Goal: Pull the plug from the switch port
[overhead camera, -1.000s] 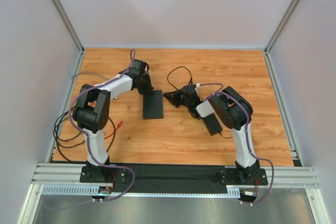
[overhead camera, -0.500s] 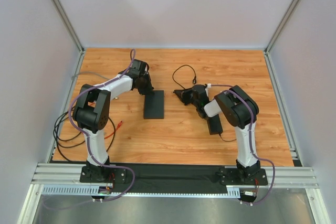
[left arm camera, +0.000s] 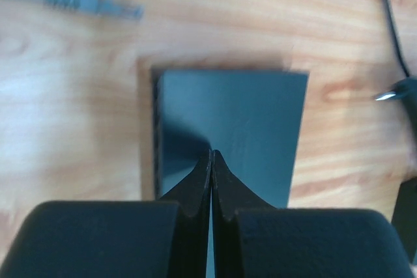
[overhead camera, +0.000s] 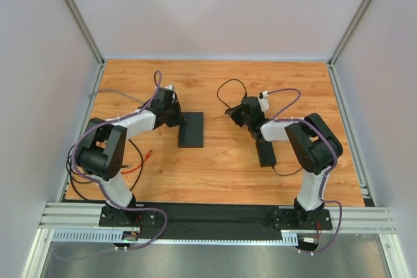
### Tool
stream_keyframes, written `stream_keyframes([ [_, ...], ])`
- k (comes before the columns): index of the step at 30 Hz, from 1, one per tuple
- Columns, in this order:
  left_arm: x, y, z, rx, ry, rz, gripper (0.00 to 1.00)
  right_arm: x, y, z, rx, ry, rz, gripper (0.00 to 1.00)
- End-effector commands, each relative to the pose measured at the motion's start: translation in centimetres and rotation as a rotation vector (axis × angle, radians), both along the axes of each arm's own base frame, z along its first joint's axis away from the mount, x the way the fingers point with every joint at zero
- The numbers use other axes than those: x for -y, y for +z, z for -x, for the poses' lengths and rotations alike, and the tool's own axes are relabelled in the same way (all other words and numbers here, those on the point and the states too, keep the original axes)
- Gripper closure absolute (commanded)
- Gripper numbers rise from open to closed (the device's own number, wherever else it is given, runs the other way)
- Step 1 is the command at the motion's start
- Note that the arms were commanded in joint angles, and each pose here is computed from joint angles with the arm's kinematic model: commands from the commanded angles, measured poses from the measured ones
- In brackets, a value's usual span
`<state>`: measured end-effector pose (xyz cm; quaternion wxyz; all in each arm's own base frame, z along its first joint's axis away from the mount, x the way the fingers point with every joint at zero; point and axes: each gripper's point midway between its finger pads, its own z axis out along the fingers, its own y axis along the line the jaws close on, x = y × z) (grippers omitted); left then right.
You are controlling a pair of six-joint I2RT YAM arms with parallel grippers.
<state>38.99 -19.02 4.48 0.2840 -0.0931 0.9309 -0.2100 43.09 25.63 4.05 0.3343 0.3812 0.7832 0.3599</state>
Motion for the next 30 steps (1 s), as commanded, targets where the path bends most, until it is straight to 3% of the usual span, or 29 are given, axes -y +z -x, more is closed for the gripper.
stream_keyframes([
  [1,-1.7,0.6,1.0,0.086,0.001,-0.047,1.00,4.6,2.2,-0.5,0.052,-0.026,0.293,1.00],
  [8,-2.3,3.0,2.0,0.229,0.021,-0.037,1.00,9.3,3.1,0.0,0.002,-0.030,0.472,1.00],
  [17,-2.6,5.1,2.4,0.334,0.033,-0.011,0.98,10.1,1.8,-1.2,-0.019,0.044,0.457,0.93],
  [18,-2.7,5.0,2.5,0.329,0.034,-0.012,0.98,10.0,1.7,-1.2,-0.020,0.055,0.462,0.91],
  [19,-2.7,5.0,2.5,0.327,0.035,-0.011,0.98,9.9,1.4,-1.2,-0.031,0.065,0.465,0.81],
  [21,-2.7,4.7,2.6,0.315,0.036,-0.014,0.94,9.8,1.5,-1.3,-0.026,0.076,0.469,0.75],
  [24,-4.3,3.7,2.5,0.257,0.131,-0.075,0.89,9.8,1.8,-1.3,-0.017,0.084,0.480,0.54],
  [30,-4.9,2.9,2.3,0.222,0.173,-0.097,0.87,8.6,2.4,-0.8,0.015,0.131,0.500,0.47],
])
